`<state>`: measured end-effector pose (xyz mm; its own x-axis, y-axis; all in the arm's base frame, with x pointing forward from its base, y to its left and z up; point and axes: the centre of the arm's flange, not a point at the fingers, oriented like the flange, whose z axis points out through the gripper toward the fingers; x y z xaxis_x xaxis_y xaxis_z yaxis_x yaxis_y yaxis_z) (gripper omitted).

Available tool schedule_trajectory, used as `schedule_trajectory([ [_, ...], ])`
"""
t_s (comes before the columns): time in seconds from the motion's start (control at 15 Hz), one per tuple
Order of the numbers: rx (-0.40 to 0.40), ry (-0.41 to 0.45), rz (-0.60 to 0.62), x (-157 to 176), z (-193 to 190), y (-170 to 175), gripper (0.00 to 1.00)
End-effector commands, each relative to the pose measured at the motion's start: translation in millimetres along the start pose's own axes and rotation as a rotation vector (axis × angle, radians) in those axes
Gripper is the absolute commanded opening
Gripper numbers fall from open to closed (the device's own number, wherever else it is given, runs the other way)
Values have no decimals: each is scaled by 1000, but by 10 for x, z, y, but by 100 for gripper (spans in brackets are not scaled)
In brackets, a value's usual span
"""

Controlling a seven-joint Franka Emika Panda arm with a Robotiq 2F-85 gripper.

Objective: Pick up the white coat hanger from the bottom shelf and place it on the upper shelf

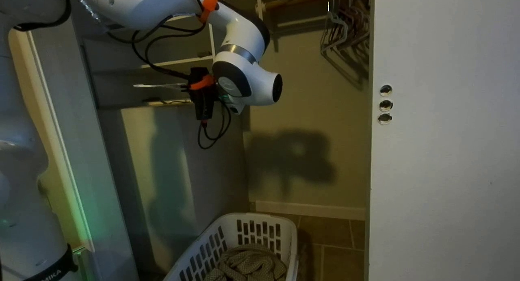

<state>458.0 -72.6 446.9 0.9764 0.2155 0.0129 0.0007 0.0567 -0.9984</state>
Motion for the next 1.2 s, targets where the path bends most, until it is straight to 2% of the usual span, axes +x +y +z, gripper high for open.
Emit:
schedule_trajectory([
  [0.0, 30, -58, -37, -277, -40, 151, 2],
  [0.47, 115, -80, -143, -605, -147, 291, 2],
  [0.73, 152, -72, -192, -572, -120, 163, 2],
  [1.13, 168, -123, -244, -433, 110, -1, 2],
])
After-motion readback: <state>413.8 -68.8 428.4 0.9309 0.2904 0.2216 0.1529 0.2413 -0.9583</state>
